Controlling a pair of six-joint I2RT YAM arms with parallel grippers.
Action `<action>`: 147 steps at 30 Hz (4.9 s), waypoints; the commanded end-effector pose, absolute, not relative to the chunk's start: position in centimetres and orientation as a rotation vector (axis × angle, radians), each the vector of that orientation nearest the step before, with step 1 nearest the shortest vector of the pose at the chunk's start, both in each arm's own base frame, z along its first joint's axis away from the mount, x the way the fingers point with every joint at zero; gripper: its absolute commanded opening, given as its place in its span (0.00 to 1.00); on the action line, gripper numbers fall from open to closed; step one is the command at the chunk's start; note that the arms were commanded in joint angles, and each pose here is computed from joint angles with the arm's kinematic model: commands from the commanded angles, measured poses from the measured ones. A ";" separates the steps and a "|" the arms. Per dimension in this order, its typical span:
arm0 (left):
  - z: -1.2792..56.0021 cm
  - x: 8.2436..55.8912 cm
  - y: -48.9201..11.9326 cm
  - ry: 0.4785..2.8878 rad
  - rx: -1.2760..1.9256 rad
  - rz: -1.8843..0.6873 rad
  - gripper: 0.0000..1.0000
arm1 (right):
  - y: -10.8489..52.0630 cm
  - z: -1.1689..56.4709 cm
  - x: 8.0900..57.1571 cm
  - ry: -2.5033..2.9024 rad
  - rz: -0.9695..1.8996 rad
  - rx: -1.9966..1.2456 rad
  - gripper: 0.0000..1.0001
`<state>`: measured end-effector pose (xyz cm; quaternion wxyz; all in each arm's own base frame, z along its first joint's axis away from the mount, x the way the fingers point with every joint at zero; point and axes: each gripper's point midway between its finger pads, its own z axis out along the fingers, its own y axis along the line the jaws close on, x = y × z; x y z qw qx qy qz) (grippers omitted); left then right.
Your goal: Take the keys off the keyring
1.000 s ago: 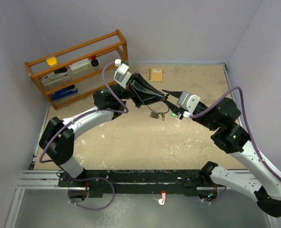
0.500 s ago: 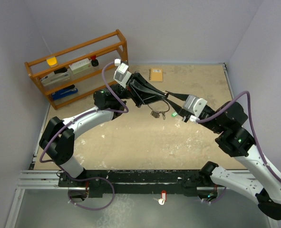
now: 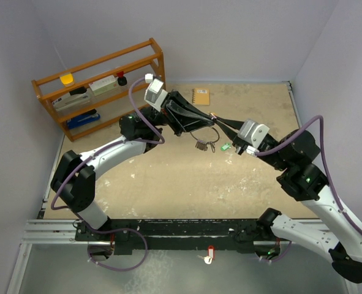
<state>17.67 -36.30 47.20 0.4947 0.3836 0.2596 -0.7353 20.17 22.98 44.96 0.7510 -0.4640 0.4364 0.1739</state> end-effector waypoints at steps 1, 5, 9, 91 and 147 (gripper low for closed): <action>52.9 15.7 -33.0 0.290 0.861 -1.664 0.00 | 24.6 44.8 19.7 0.929 0.446 -1.070 0.00; 53.8 15.3 -32.6 0.256 0.848 -1.648 0.00 | 25.5 43.8 20.4 0.966 0.450 -1.108 0.00; 54.2 15.1 -32.2 0.243 0.837 -1.641 0.00 | 26.4 42.5 21.2 1.010 0.458 -1.150 0.00; 49.7 20.3 -33.6 0.468 0.803 -1.488 0.00 | 22.7 47.2 20.3 0.922 0.420 -0.911 0.54; 49.7 20.1 -33.1 0.525 0.780 -1.474 0.07 | 23.5 46.4 24.1 0.988 0.371 -0.800 0.00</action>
